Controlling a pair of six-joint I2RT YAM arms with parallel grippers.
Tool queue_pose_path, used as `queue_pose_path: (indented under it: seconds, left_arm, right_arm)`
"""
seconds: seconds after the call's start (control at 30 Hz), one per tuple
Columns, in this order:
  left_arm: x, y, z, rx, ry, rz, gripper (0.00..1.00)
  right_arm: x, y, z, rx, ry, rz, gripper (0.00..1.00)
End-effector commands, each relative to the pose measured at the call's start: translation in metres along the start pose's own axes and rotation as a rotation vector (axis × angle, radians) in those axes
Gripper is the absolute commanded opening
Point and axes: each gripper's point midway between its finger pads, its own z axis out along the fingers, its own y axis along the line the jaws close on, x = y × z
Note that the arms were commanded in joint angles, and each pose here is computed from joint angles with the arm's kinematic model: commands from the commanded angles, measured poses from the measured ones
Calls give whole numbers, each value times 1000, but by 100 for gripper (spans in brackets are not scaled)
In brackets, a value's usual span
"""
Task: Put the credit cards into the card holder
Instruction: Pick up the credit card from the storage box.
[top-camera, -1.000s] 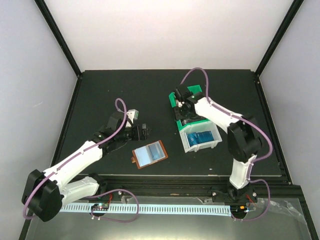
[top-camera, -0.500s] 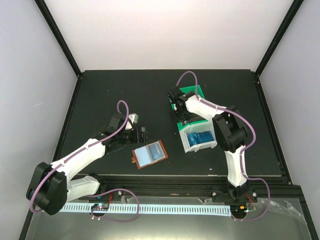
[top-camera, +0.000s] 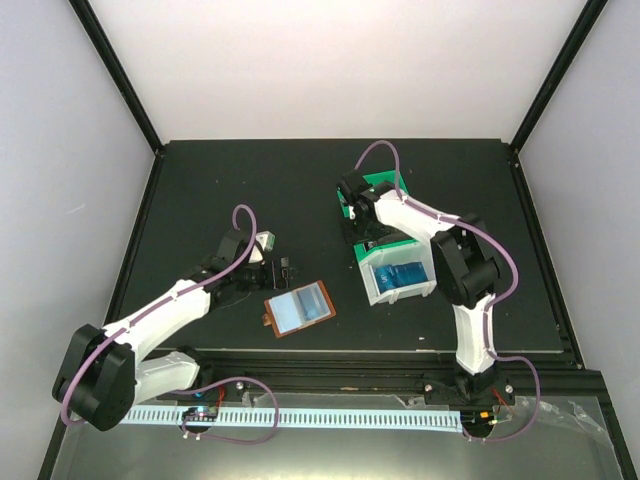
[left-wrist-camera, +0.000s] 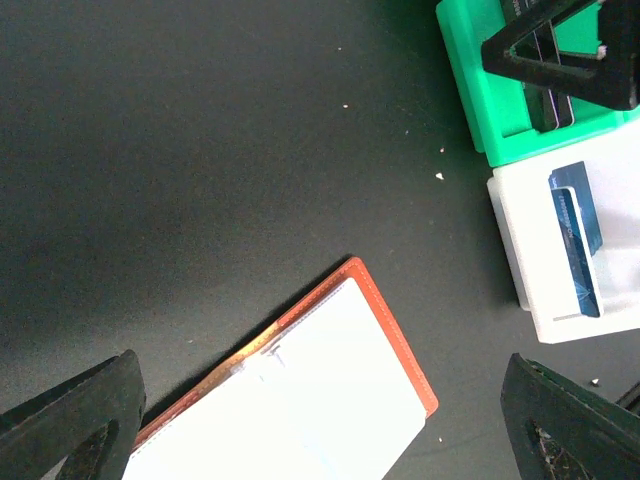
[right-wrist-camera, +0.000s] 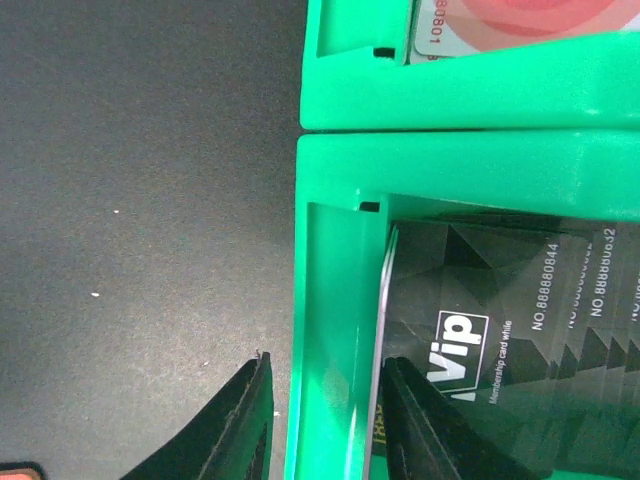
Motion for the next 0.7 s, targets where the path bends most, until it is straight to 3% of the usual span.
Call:
queue_pose_path:
  seconds: [0.0, 0.67]
  left_arm:
    - [-5, -5, -3, 30, -22, -2, 99]
    - [0, 1, 3, 17, 0, -14, 99]
  right_arm:
    - [-3, 3, -21, -23, -38, 24, 32]
    - [-6, -2, -31, -13, -68, 44, 12]
